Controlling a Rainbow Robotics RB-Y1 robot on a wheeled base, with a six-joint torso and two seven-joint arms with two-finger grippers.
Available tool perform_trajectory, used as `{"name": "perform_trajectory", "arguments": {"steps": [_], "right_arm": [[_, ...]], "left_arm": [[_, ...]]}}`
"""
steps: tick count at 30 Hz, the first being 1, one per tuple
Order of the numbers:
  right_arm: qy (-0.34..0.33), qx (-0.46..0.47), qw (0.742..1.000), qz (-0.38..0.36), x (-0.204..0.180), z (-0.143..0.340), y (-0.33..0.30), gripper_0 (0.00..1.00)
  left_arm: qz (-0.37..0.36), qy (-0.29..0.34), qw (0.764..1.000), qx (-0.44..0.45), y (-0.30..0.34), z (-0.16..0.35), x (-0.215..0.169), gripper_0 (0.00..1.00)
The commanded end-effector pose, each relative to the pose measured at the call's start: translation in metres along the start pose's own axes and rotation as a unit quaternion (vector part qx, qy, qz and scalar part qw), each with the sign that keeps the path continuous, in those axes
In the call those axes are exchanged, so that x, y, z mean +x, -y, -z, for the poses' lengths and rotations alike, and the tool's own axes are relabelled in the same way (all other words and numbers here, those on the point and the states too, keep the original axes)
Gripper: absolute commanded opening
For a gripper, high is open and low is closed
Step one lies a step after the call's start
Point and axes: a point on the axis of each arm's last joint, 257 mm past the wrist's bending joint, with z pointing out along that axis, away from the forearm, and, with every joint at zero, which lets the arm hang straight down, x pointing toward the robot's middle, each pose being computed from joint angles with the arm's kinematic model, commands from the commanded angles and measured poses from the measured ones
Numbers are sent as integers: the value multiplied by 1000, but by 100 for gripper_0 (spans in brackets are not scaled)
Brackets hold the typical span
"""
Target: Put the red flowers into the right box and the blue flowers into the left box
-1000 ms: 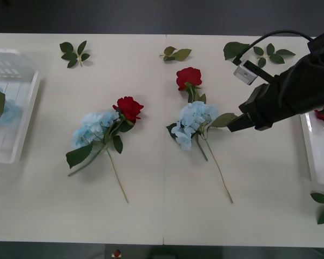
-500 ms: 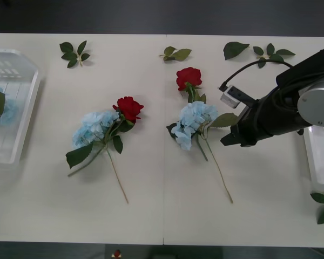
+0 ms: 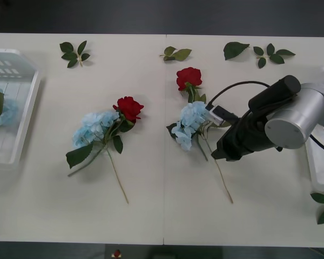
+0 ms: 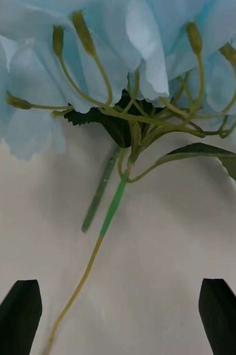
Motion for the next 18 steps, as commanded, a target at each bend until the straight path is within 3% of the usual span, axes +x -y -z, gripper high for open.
{"name": "perform_trajectory", "arguments": {"steps": [1,3,6,14,18], "right_arm": [[3,4,1000,-19,-11,-14,0,82],[2,9,1000,-22,-12,-22,1,82],[0,14,1000,-24,-13,-29,2,82],[-8,17,1000,-24,-9,-37,0,80],[-12,26,999,-19,-8,-40,1,79]], "left_arm": [[-20,27,999,-6,-4,7,-33,6],[-19,27,999,-4,-3,7,-32,10],[-13,26,1000,4,1,7,-32,24],[15,-2,996,89,32,31,-33,87],[1,-9,989,147,57,61,-47,94]]}}
